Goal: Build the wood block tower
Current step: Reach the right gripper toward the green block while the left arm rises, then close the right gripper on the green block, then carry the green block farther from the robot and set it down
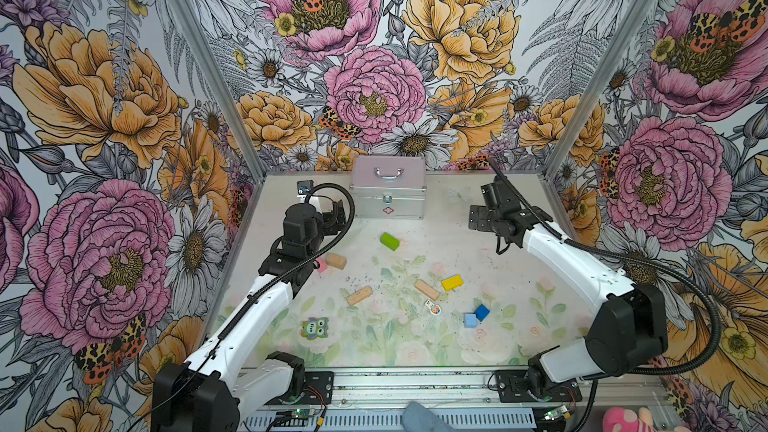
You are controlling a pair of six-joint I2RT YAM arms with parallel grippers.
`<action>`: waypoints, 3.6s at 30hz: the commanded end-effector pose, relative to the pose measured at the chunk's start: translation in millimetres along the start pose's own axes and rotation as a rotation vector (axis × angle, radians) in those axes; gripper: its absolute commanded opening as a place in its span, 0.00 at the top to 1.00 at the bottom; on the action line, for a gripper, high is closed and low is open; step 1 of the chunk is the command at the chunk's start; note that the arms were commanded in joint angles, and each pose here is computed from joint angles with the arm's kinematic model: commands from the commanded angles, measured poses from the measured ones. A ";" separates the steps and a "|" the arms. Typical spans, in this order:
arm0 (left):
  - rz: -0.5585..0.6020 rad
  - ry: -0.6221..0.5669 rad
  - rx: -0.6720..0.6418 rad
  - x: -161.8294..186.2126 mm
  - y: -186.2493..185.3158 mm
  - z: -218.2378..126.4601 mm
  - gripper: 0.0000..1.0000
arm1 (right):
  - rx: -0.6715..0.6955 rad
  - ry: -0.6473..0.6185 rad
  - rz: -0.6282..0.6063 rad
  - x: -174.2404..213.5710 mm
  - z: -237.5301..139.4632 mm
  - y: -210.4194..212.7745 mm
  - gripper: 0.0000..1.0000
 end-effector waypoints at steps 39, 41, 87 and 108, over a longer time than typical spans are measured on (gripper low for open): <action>-0.200 0.054 -0.023 46.4 24.0 -80.2 0.01 | -0.231 0.310 -0.129 39.9 49.6 270.0 0.11; -0.191 0.056 -0.020 46.8 23.8 -80.7 0.01 | -0.256 0.298 -0.215 41.6 49.9 277.9 0.11; -0.160 0.020 -0.082 37.6 39.0 -80.1 0.01 | -0.333 0.340 -0.559 72.0 96.5 296.7 0.36; -0.148 0.034 0.011 19.7 13.5 -56.3 0.01 | -0.221 0.345 -0.497 55.8 73.2 238.0 0.67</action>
Point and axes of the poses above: each gripper's point midway between its finger pads, its own z axis out along the fingers, its own y axis along the line the jaws close on, x = y × z, the point moved 2 cm from there along -z, back along the fingers, and after that the axes turned 3 degrees about -z, right-handed, at the moved point
